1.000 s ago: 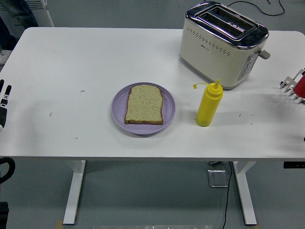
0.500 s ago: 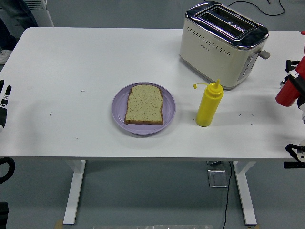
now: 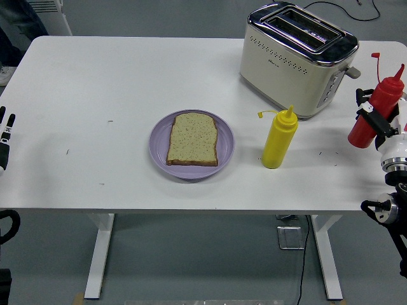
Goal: Pick up the cup,pour liquid into bread,place the cup on the desk
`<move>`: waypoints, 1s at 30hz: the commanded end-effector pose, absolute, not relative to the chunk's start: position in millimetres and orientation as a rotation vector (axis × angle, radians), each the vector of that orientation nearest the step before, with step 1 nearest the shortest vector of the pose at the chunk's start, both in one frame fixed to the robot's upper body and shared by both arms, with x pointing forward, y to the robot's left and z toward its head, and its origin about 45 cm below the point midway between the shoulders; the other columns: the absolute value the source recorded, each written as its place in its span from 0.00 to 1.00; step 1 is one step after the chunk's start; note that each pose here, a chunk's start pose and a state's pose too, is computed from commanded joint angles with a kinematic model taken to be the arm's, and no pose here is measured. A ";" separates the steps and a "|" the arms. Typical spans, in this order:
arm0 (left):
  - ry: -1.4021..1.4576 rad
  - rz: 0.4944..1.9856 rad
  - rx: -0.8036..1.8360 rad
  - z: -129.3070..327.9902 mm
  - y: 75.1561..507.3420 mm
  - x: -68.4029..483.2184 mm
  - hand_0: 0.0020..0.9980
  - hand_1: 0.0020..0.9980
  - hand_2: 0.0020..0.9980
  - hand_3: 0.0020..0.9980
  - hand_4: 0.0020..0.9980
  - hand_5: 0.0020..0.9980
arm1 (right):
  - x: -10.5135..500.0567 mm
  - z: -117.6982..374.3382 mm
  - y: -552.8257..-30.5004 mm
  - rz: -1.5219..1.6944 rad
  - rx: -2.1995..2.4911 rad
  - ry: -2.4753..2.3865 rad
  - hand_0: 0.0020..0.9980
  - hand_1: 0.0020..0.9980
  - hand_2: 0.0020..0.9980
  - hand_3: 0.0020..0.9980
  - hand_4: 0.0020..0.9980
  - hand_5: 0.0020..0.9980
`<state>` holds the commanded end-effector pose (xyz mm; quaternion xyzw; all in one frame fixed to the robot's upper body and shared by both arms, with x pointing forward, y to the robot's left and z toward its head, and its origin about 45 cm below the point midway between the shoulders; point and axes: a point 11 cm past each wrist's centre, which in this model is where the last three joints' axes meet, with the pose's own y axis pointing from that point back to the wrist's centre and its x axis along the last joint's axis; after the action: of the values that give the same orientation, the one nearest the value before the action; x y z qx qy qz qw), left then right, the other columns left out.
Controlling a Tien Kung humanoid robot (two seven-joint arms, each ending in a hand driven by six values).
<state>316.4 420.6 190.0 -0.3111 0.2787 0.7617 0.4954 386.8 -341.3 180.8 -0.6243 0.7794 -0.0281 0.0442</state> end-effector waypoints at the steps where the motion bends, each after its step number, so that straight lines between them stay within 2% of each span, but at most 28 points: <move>1: 0.676 1.846 -0.754 190.0 420.5 316.4 0.81 0.79 0.82 0.74 0.62 1.00 | 385.6 178.8 -339.6 -0.083 -1.910 2.384 0.11 0.17 0.30 0.35 0.76 0.21; 30: 0.681 1.844 -0.745 187.8 419.0 315.8 0.81 0.79 0.82 0.74 0.62 1.00 | 374.5 150.1 -309.6 -0.009 -1.989 2.356 0.14 0.18 0.29 0.34 0.78 0.23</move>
<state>315.8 419.0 187.8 -0.3075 0.2810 0.7615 0.4966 374.5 -309.6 150.1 -0.6448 0.7638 -0.0029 0.0289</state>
